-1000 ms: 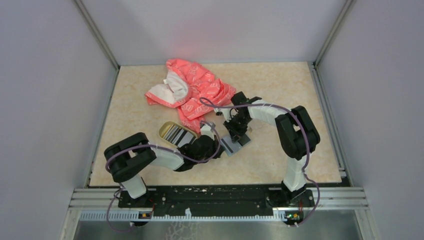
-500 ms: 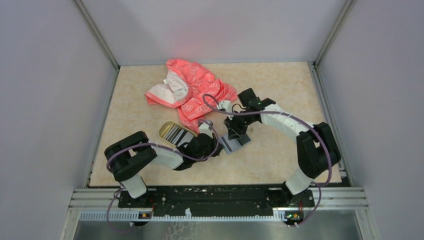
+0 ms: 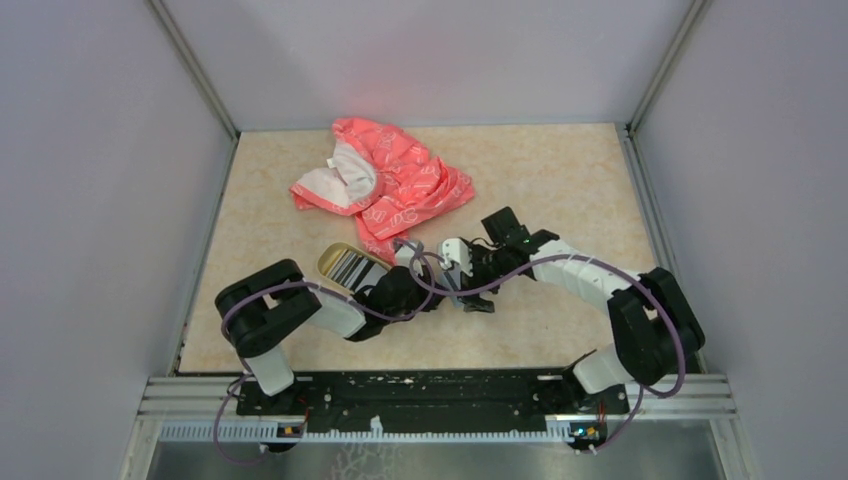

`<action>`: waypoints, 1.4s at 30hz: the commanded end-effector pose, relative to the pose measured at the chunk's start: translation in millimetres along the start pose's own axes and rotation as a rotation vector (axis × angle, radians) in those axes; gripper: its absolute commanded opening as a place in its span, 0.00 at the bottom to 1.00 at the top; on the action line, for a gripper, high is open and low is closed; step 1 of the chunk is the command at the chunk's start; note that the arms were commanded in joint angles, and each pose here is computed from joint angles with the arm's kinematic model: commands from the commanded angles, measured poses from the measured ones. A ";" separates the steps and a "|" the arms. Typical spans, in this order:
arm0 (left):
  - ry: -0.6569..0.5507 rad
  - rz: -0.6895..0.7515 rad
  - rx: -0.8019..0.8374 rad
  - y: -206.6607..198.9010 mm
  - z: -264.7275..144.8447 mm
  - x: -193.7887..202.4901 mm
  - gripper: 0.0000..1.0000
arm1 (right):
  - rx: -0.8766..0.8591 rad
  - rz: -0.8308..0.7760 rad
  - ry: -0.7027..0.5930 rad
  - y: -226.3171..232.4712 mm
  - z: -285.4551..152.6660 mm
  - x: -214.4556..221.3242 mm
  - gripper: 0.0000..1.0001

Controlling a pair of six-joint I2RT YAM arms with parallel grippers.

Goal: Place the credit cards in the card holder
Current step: Insert the credit card into the card holder.

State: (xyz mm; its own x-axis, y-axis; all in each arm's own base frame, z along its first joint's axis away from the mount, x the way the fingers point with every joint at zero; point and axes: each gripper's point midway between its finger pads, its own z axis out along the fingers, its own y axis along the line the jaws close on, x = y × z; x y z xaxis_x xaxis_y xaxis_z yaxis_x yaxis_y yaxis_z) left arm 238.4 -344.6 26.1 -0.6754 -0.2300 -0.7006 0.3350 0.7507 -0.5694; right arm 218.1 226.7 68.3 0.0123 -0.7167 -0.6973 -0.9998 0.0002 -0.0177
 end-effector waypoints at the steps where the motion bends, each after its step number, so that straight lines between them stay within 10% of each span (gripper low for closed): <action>1: 0.024 -0.003 0.002 10.1 -0.1 11.2 0.02 | 0.083 -0.086 0.046 -23.3 11.2 -1.6 0.98; 20: 0.011 -0.066 0.081 9.8 1.7 9.6 0.02 | -0.010 0.391 -0.044 -37.0 7.3 -9.1 0.87; 31: 0.014 -0.072 0.079 11.6 2.2 9.8 0.02 | 0.153 0.551 0.102 -68.9 10.6 20.6 0.20; 42: 0.016 -0.075 0.087 10.9 2.5 10.3 0.02 | 0.137 0.602 0.190 -65.8 22.1 43.9 0.13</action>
State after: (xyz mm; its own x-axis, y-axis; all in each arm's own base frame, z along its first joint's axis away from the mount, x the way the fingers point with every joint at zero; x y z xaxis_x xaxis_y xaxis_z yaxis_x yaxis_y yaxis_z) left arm 240.7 -345.9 25.4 -0.6918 -0.2944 -0.6594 0.3516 0.6602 -0.6637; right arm 272.1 210.7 22.5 -0.5545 -0.6766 -0.4845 -0.8294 0.4970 0.2550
